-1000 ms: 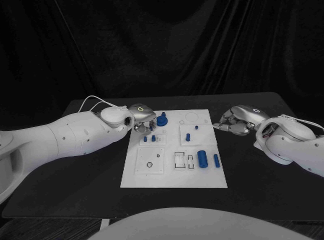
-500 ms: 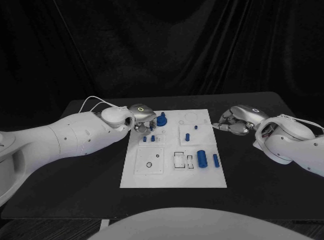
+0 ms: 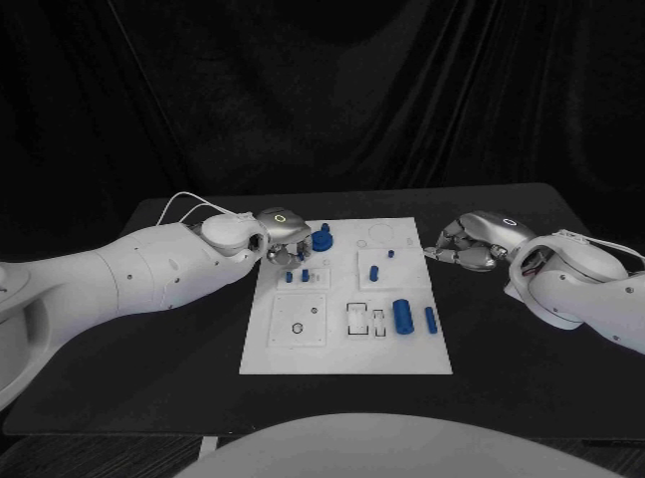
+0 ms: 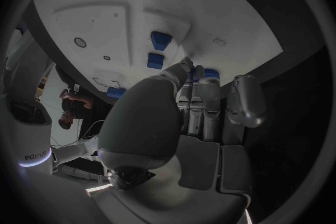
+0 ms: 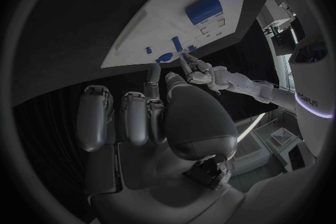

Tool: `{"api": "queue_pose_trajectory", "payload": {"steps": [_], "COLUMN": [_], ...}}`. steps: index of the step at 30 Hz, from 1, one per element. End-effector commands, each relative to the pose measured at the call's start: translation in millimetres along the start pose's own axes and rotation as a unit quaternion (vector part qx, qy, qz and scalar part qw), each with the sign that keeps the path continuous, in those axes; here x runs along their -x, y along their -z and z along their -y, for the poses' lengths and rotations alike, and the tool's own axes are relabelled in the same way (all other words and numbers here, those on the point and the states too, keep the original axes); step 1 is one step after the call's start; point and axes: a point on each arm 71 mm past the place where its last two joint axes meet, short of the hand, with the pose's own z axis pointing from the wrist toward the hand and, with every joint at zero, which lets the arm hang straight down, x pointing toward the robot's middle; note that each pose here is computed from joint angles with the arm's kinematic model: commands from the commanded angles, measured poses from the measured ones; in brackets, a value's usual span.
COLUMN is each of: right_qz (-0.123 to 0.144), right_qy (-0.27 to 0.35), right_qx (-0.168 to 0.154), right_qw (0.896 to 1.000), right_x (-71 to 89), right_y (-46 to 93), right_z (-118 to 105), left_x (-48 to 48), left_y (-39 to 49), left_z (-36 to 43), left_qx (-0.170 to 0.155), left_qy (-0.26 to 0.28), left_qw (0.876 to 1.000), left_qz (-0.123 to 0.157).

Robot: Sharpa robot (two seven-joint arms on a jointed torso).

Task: Assemble the parts on the task board

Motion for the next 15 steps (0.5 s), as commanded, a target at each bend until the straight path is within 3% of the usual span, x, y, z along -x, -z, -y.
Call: {"api": "queue_pose_trajectory", "payload": {"steps": [1, 15], "right_qz": [-0.002, -0.004], "right_qy": [-0.001, -0.001], "right_qx": [0.002, 0.000], "right_qw": [1.000, 1.000], "right_x": [-1.5, -2.8], "right_y": [0.8, 1.0], "right_z": [0.2, 0.5], "left_x": [-3.8, -4.0], "left_y": [0.5, 2.2], "left_z": [3.8, 4.7], "left_qx": [-0.007, -0.008], "left_qy": [0.002, 0.004], "left_qw": [1.000, 1.000], "left_qz": [-0.009, -0.009]}}
